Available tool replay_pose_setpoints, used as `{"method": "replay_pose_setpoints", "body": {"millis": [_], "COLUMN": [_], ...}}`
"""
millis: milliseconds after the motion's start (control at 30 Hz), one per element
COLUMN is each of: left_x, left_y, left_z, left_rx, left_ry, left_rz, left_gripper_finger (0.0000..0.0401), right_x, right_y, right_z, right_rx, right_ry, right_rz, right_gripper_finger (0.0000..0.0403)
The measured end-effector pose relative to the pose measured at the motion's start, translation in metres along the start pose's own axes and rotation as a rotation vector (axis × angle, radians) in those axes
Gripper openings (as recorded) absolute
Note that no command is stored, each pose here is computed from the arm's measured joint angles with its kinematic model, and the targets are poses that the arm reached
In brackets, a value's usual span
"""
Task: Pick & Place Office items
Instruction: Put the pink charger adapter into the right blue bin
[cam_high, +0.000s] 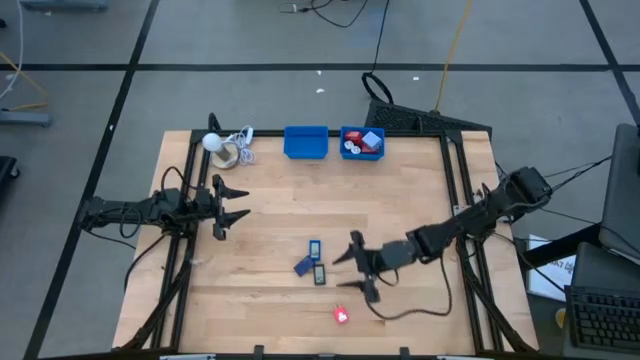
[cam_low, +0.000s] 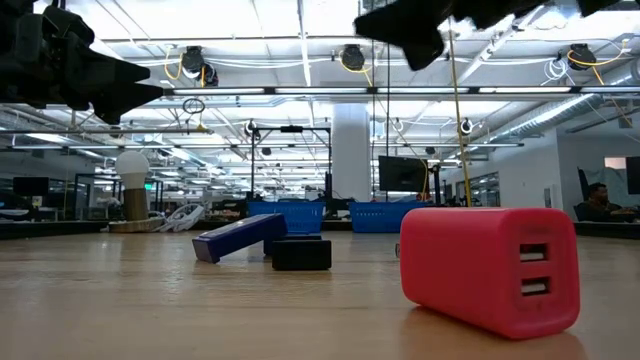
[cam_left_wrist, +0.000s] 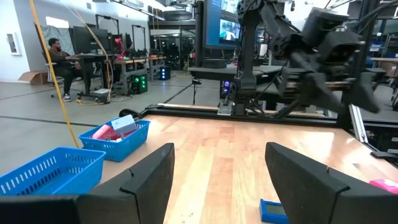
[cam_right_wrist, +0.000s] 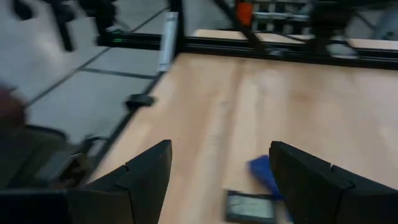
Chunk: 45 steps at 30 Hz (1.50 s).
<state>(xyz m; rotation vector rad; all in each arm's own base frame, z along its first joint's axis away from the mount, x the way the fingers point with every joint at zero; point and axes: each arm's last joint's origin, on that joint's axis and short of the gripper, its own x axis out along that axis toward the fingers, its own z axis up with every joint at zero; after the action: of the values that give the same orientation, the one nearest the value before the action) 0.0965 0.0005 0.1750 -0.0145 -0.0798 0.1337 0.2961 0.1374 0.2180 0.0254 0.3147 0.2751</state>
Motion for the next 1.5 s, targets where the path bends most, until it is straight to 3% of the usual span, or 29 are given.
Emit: {"method": "replay_pose_setpoints", "body": {"millis": [333, 567, 767, 1033, 1500], "left_x": [0.000, 0.000, 0.000, 0.000, 0.000], "left_y": [0.000, 0.000, 0.000, 0.000, 0.000], "left_z": [0.000, 0.000, 0.000, 0.000, 0.000], "left_rx": [0.000, 0.000, 0.000, 0.000, 0.000], "left_ry": [0.000, 0.000, 0.000, 0.000, 0.000], "left_rz": [0.000, 0.000, 0.000, 0.000, 0.000], "left_gripper_finger": [0.0255, 0.0255, 0.0255, 0.0255, 0.0255], "right_x": [-0.014, -0.007, 0.021, 0.058, 0.071], "right_y": [0.058, 0.074, 0.078, 0.082, 0.059], "right_z": [-0.006, -0.016, -0.046, -0.073, -0.093], "right_rx": [-0.049, -0.087, -0.047, -0.110, -0.093], "right_ry": [-0.016, -0.048, 0.046, 0.159, 0.297], "right_rz": [0.177, 0.190, 0.175, 0.146, 0.068], "right_gripper_finger": [0.0256, 0.0255, 0.0256, 0.0256, 0.0255]}}
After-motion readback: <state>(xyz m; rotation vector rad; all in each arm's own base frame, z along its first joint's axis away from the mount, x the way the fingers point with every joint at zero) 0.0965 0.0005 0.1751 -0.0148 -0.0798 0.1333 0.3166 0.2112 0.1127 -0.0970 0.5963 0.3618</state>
